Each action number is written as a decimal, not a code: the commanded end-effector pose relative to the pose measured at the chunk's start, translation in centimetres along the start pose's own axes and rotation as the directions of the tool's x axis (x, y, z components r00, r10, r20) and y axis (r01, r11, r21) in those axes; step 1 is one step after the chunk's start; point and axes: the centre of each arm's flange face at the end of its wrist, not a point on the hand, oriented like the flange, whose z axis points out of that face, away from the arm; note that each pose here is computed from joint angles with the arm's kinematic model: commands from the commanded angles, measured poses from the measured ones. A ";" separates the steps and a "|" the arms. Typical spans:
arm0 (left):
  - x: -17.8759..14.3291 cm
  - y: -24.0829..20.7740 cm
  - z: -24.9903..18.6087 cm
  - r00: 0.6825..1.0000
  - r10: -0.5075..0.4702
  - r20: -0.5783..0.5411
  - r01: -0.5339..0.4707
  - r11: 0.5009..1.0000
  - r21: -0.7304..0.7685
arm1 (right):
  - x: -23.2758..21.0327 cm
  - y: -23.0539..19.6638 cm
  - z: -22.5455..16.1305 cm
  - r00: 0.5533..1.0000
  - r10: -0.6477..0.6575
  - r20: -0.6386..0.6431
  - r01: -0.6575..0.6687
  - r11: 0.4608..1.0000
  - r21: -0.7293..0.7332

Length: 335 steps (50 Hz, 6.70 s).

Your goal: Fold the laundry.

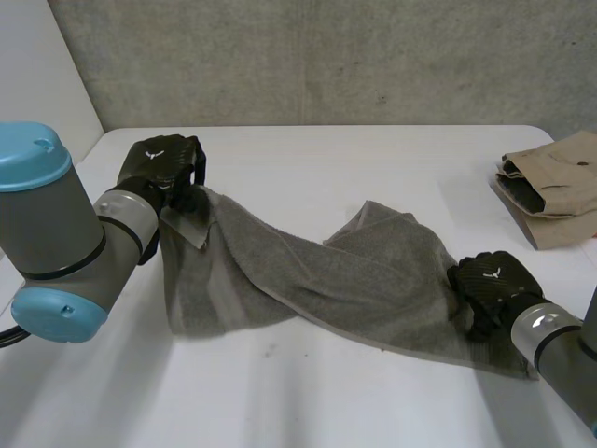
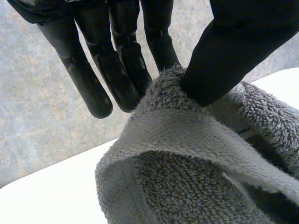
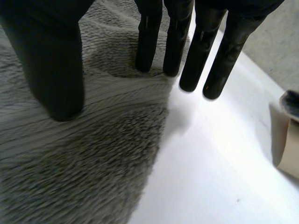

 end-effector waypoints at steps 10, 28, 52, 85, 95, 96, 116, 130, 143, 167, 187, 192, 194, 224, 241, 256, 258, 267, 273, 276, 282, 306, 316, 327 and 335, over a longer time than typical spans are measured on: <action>-0.3 0.2 0.1 1.000 -0.001 0.008 0.001 1.000 -0.005 | -0.7 -0.1 -2.2 0.992 0.052 0.116 -0.050 0.999 -0.021; -0.3 0.3 0.1 1.000 -0.002 0.008 0.002 1.000 -0.008 | -0.8 1.2 0.3 0.994 0.035 0.108 -0.033 0.999 -0.022; -0.4 -6.8 -4.8 1.000 -0.002 0.003 0.001 0.990 0.140 | 5.9 -11.2 -5.3 0.999 -0.027 -0.028 0.032 0.985 0.172; -1.8 -4.3 0.6 0.999 -0.010 0.050 0.005 0.996 0.093 | -5.7 -4.5 -4.7 0.900 0.336 0.277 -0.371 0.925 0.084; -1.3 -4.7 1.0 0.999 -0.012 0.049 0.006 0.994 0.108 | -10.6 -6.3 -3.1 0.853 0.425 0.304 -0.471 0.877 0.096; -1.4 -4.7 1.0 0.999 -0.013 0.050 0.008 0.994 0.108 | -11.0 -6.1 -2.6 0.861 0.423 0.284 -0.464 0.881 0.095; -1.7 -5.3 0.9 0.996 -0.066 0.055 0.059 0.990 0.129 | -9.9 -4.7 1.2 0.934 0.348 0.078 -0.357 0.920 0.164; -2.3 -5.8 0.7 0.995 -0.068 0.070 0.058 0.988 0.140 | -2.6 -0.8 1.4 0.977 0.188 -0.105 -0.182 0.981 0.064; -2.3 -5.5 0.7 0.995 -0.066 0.070 0.056 0.990 0.133 | -2.8 0.1 -0.3 0.980 0.194 -0.035 -0.194 0.981 0.010; -2.4 -5.3 0.8 0.995 -0.066 0.072 0.057 0.990 0.127 | -3.8 0.5 -4.1 0.986 0.133 0.098 -0.136 0.991 0.020; -2.3 -5.0 0.8 0.995 -0.069 0.071 0.060 0.991 0.118 | -4.1 1.8 -2.1 0.994 0.063 0.094 -0.065 0.998 0.015; -2.3 -4.9 0.7 0.995 -0.067 0.069 0.059 0.992 0.113 | -4.0 1.5 -1.9 0.995 0.058 0.086 -0.061 0.998 0.035; -2.3 -4.9 0.7 0.995 -0.068 0.070 0.059 0.992 0.113 | -3.9 1.4 -1.8 0.995 0.055 0.084 -0.058 0.998 0.039; -2.1 -4.7 0.5 0.995 -0.069 0.067 0.061 0.992 0.107 | -2.2 -0.4 1.1 0.999 0.032 0.018 -0.034 0.992 0.124; -2.1 -4.7 0.5 0.996 -0.067 0.066 0.060 0.993 0.104 | 0.0 -2.4 3.1 0.999 0.009 -0.051 0.000 0.986 0.170; -1.8 -6.1 -4.2 0.998 -0.029 0.055 0.027 0.999 0.039 | 6.2 -13.1 -5.2 0.995 -0.100 -0.009 0.100 0.984 0.148; -1.8 -5.8 -5.0 0.998 -0.008 0.056 0.008 1.000 0.003 | 6.0 -13.2 -5.5 0.991 -0.130 0.040 0.125 0.984 0.124; -1.7 -0.4 -4.0 0.992 0.119 0.034 -0.112 0.979 -0.171 | 4.9 -9.7 -1.1 0.954 -0.198 0.226 0.227 0.967 -0.111; -2.0 2.6 0.9 0.983 0.183 0.030 -0.175 0.969 -0.175 | 6.0 -9.2 3.8 0.969 -0.211 0.125 0.228 0.963 -0.142; -2.3 1.0 3.8 0.980 0.188 0.059 -0.185 0.981 -0.059 | 6.6 -12.2 6.1 0.973 -0.229 -0.022 0.229 0.973 -0.008; -2.7 -6.4 7.7 0.973 0.180 0.143 -0.218 0.920 0.327 | 10.4 -20.2 7.0 0.933 -0.123 -0.339 0.247 0.903 0.351; -4.6 -5.0 6.6 0.979 0.085 0.187 -0.167 0.855 0.491 | 7.4 -20.8 4.7 0.940 -0.076 -0.333 0.258 0.796 0.547; -4.4 4.8 3.3 0.982 0.120 0.144 -0.138 0.983 0.120 | 2.5 -8.8 6.5 0.983 -0.176 -0.054 0.184 0.941 0.284; -3.9 8.2 -1.3 0.977 0.197 0.080 -0.177 0.961 -0.211 | 0.8 -3.0 3.9 0.953 -0.263 0.153 0.266 0.964 -0.001; -3.5 6.6 -7.0 0.965 0.261 -0.006 -0.239 0.873 -0.425 | 2.4 -3.1 -1.6 0.944 -0.171 0.282 0.237 0.947 -0.219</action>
